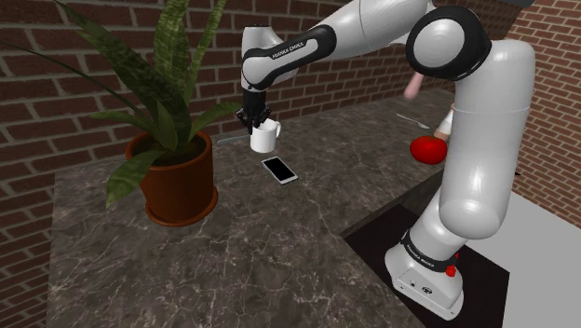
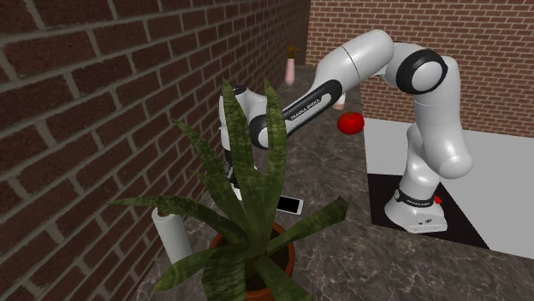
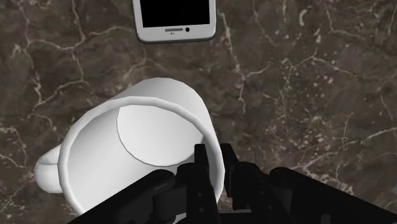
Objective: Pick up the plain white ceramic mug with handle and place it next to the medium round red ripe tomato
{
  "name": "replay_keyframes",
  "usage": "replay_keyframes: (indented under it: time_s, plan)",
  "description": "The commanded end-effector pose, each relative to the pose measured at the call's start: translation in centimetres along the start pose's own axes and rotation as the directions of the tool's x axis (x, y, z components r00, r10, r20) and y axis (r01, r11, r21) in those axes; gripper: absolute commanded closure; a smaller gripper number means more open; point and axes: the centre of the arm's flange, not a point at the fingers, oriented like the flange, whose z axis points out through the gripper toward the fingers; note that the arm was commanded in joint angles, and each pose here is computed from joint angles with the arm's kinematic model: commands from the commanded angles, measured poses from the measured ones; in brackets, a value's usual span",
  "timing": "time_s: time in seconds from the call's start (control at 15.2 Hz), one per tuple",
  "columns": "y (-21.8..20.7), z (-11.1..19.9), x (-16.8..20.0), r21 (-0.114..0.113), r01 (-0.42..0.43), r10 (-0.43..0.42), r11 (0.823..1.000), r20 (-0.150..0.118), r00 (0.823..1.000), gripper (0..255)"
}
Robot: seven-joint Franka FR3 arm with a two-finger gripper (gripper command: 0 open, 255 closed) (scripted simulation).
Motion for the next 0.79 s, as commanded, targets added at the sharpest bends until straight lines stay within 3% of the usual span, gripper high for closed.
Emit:
replay_keyframes:
  time_s: [0.0, 0.33, 0.73]
  plan:
    - [0.0, 0.0, 0.0, 0.0, 0.0, 0.0, 1.0, 0.0, 1.0, 255]
    - [0.0, 0.0, 0.0, 0.0, 0.0, 0.0, 1.0, 0.0, 1.0, 255]
    - [0.0, -3.1, 0.1, 0.0, 0.0, 0.0, 1.0, 0.0, 1.0, 255]
